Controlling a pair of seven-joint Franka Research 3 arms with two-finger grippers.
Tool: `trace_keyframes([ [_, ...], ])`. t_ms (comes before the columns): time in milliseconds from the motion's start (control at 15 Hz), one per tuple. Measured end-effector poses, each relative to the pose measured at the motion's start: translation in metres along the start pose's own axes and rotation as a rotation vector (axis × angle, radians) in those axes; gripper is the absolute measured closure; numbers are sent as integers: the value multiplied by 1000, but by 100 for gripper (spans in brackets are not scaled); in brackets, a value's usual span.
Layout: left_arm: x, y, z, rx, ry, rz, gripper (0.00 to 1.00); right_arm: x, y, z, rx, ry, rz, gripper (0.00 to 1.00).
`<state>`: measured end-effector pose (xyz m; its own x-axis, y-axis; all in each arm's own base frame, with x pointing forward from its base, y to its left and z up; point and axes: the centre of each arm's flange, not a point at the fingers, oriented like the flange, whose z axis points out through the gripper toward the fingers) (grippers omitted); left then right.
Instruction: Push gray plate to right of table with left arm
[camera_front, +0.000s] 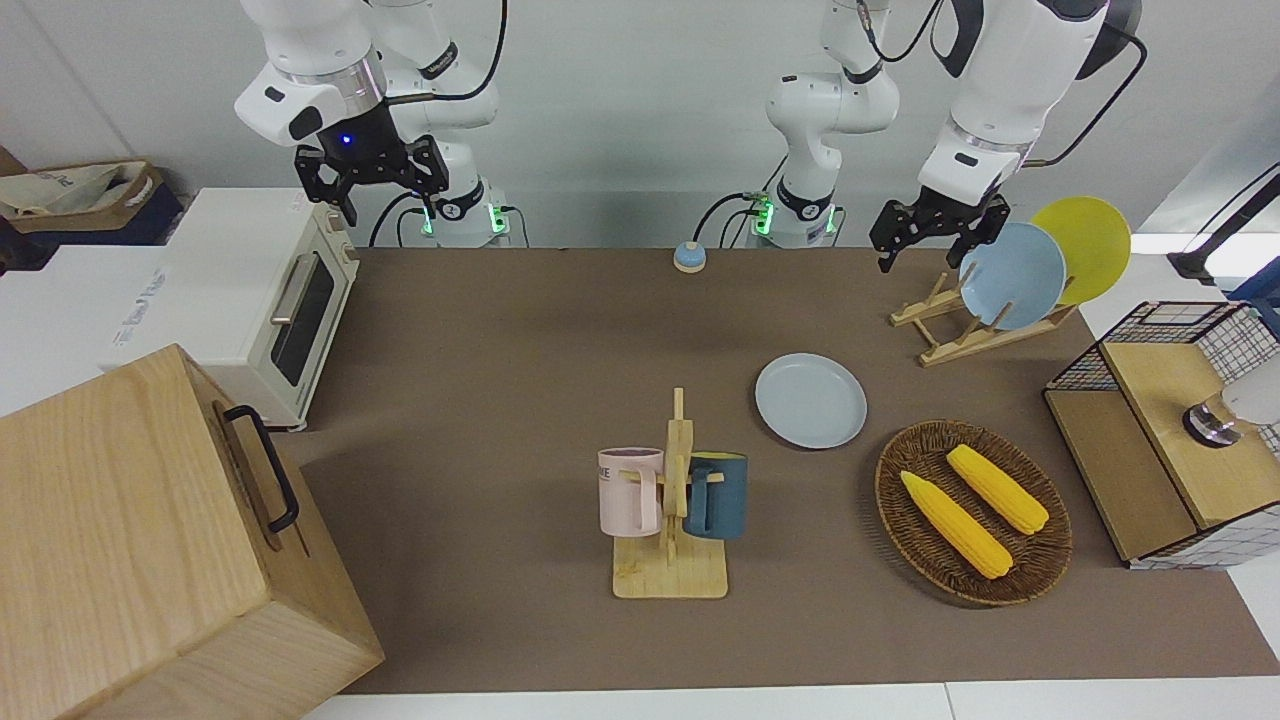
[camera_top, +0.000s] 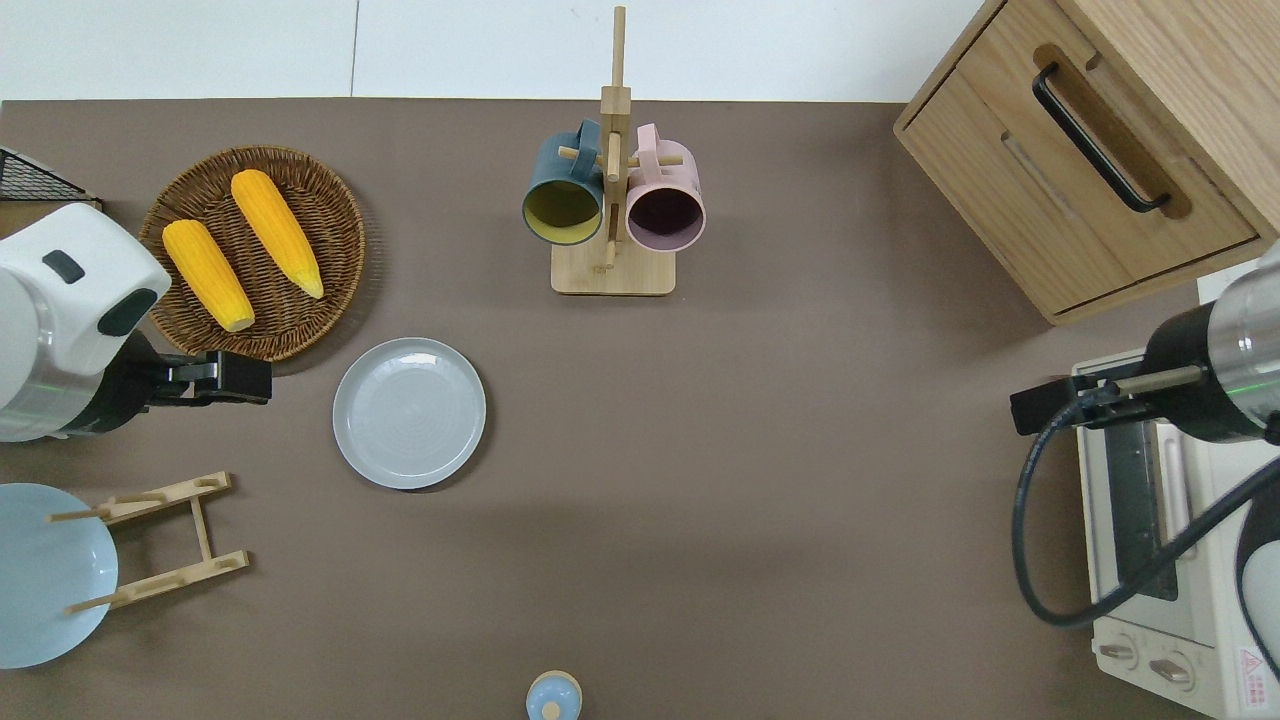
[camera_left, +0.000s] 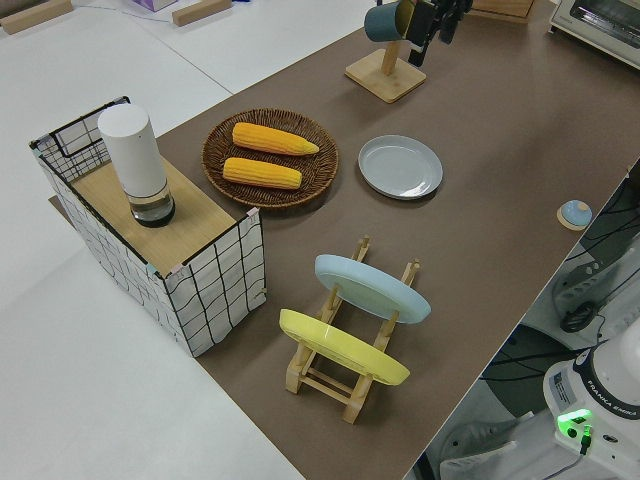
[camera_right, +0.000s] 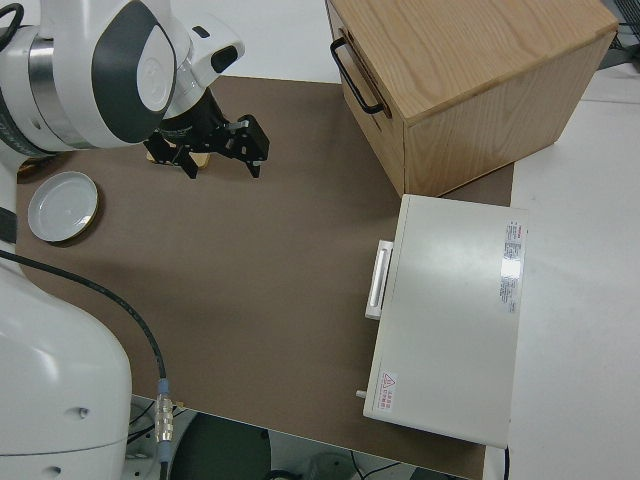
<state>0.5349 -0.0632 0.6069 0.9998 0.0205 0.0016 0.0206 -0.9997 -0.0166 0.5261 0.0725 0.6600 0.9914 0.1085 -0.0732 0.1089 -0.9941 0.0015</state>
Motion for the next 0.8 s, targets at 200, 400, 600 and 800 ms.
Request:
trace_keyframes([
  [200,-4,-8,6,-1,-46,-30,0,0,0,0,0,0,0,1],
  [400,-4,-22,9,-6,-65,-56,0,0,0,0,0,0,0,1],
  [600,-4,-22,10,-7,-66,-57,0,0,0,0,0,0,0,1],
  [800,-5,-22,13,-6,-75,-68,0,0,0,0,0,0,0,1],
])
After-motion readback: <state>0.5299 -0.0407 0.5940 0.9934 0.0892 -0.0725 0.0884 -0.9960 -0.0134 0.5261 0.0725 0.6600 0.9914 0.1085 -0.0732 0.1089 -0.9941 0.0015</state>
